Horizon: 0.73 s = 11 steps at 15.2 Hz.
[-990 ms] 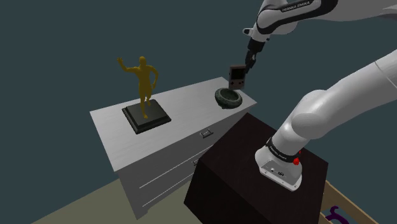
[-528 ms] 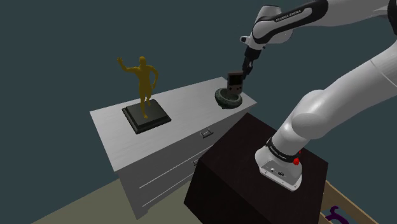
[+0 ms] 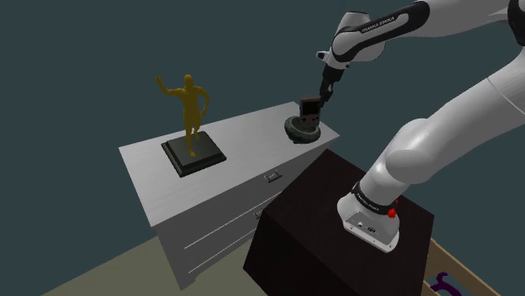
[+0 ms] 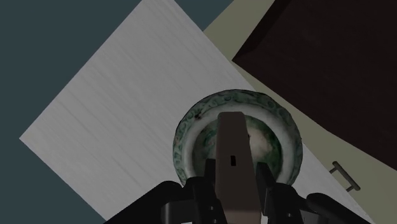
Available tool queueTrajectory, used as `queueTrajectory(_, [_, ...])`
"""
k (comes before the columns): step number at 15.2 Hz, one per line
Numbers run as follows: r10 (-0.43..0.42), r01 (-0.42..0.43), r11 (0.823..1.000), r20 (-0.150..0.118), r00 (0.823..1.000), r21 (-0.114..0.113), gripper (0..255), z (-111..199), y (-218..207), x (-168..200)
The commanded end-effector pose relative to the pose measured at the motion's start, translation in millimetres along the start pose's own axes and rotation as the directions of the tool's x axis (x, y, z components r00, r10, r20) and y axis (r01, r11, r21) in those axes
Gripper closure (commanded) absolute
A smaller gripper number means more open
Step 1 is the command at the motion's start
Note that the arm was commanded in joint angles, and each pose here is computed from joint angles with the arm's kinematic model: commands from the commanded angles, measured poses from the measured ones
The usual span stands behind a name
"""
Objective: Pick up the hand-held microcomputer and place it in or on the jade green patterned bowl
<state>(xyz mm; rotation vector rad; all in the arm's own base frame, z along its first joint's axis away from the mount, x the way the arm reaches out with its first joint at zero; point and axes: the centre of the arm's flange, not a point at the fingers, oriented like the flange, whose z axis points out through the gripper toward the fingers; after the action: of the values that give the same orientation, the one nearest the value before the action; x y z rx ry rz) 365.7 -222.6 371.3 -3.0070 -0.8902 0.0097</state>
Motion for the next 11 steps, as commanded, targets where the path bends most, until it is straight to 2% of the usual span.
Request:
queueTrajectory(1, [0.000, 0.000, 1.000, 0.000, 1.000, 0.001, 255, 0, 0, 0])
queueTrajectory(2, [0.000, 0.000, 1.000, 0.000, 1.000, 0.001, 0, 0, 0, 0])
queueTrajectory(7, [0.000, 0.000, 1.000, 0.000, 1.000, 0.001, 0, 0, 0, 0])
queueTrajectory(11, [0.000, 0.000, 1.000, 0.000, 1.000, 0.001, 0, -50, 0, 0])
